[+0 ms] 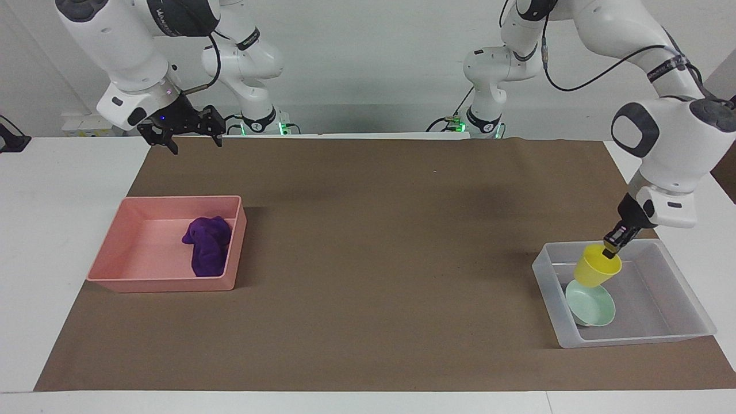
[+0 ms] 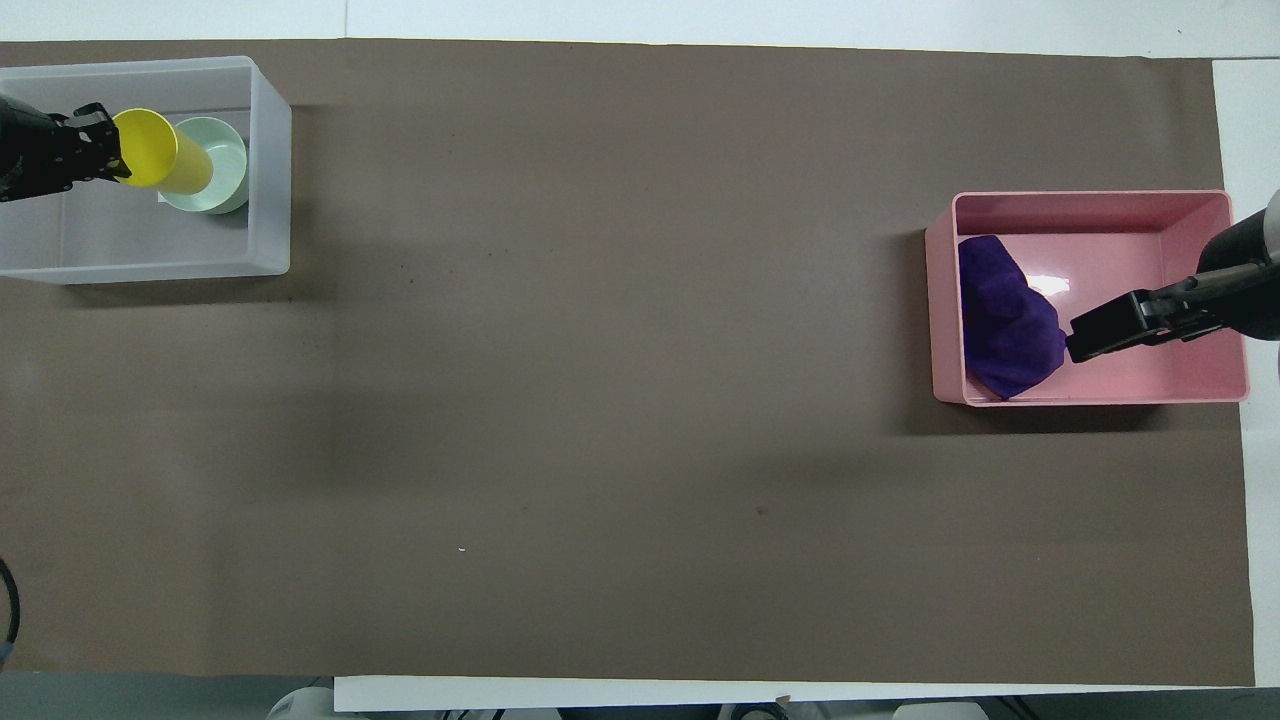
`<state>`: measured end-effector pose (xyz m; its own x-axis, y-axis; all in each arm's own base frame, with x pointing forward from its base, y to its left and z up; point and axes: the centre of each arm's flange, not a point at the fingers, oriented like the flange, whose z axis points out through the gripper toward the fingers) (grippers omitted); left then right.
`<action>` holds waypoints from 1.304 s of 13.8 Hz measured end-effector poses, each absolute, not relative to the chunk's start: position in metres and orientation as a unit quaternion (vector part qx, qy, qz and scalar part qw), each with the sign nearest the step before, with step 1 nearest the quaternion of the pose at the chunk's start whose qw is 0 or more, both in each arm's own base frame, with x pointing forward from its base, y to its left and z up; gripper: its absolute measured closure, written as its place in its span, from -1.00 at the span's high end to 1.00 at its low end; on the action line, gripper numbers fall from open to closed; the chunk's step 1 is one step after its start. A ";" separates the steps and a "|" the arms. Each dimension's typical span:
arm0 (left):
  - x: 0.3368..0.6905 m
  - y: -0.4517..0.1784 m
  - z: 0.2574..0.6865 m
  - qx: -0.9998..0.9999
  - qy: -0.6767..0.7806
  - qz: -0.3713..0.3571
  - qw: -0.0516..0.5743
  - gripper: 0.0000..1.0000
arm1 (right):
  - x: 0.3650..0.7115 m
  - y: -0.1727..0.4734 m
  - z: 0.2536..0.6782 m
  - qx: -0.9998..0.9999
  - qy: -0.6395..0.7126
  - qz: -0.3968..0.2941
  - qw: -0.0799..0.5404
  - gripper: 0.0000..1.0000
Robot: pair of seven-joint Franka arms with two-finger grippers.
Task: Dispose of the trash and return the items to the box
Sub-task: 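Carry the yellow cup with the left gripper into the clear bin, then lower the cup into the green bowl and open the left gripper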
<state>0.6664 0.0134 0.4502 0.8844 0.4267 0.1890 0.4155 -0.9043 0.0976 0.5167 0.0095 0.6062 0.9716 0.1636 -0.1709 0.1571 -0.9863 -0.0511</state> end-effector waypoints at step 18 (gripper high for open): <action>0.680 0.014 0.374 0.974 0.198 0.103 0.023 0.40 | 0.517 0.009 0.606 -0.993 -0.081 0.088 0.019 0.99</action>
<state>0.6797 0.0142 0.3738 0.9003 0.3910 0.1912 0.3816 -0.9204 0.0852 0.5167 0.0094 0.6062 0.9716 0.1634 -0.1709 0.1569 -0.9863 -0.0511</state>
